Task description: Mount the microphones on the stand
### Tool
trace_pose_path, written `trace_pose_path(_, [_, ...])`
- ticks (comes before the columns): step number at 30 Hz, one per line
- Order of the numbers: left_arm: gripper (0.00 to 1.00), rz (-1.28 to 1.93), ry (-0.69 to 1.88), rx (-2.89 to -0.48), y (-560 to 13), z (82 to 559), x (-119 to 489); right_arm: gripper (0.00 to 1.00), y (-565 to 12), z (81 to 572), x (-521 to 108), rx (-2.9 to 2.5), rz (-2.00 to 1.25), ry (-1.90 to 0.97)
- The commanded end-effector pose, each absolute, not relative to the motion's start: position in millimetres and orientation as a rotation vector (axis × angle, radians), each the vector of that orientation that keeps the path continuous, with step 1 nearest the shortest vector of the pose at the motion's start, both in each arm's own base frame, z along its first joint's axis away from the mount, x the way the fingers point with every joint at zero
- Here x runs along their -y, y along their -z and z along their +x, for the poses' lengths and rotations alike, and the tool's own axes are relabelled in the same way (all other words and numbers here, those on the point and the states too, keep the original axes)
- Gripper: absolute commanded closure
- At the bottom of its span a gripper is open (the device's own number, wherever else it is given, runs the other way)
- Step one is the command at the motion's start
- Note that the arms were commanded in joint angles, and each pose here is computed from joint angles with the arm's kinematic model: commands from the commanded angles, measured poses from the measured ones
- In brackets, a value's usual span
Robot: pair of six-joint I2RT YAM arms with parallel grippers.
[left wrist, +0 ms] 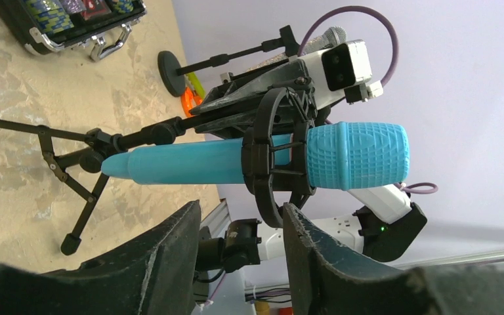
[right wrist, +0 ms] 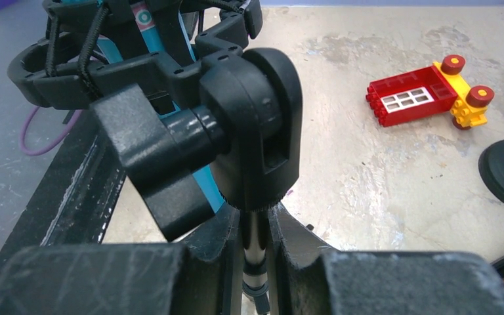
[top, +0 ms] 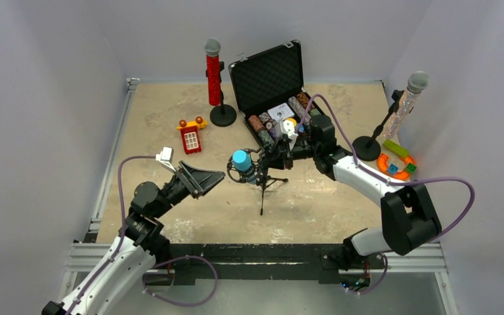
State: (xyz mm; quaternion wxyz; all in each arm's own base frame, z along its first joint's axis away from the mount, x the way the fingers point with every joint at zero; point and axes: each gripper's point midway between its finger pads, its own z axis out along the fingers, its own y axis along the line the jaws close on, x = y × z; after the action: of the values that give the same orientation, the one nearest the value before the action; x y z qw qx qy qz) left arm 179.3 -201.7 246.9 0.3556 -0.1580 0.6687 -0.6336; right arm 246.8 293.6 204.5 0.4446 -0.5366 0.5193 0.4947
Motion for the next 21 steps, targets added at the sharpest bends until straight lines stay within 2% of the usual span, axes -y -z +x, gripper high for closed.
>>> trace_pose_path(1, [0.49,-0.374,1.735,-1.677,-277,177,209,0.97,-203,254,-292,-1.314,-1.292,-1.197])
trace_pose_path(10, [0.51,-0.3,1.833,-1.66,-286,167,217,0.97,-201,256,-294,-1.326,-1.288,-1.205])
trace_pose_path(21, [0.54,-0.249,1.822,-1.72,-290,174,230,0.98,-200,257,-294,-1.332,-1.288,-1.217])
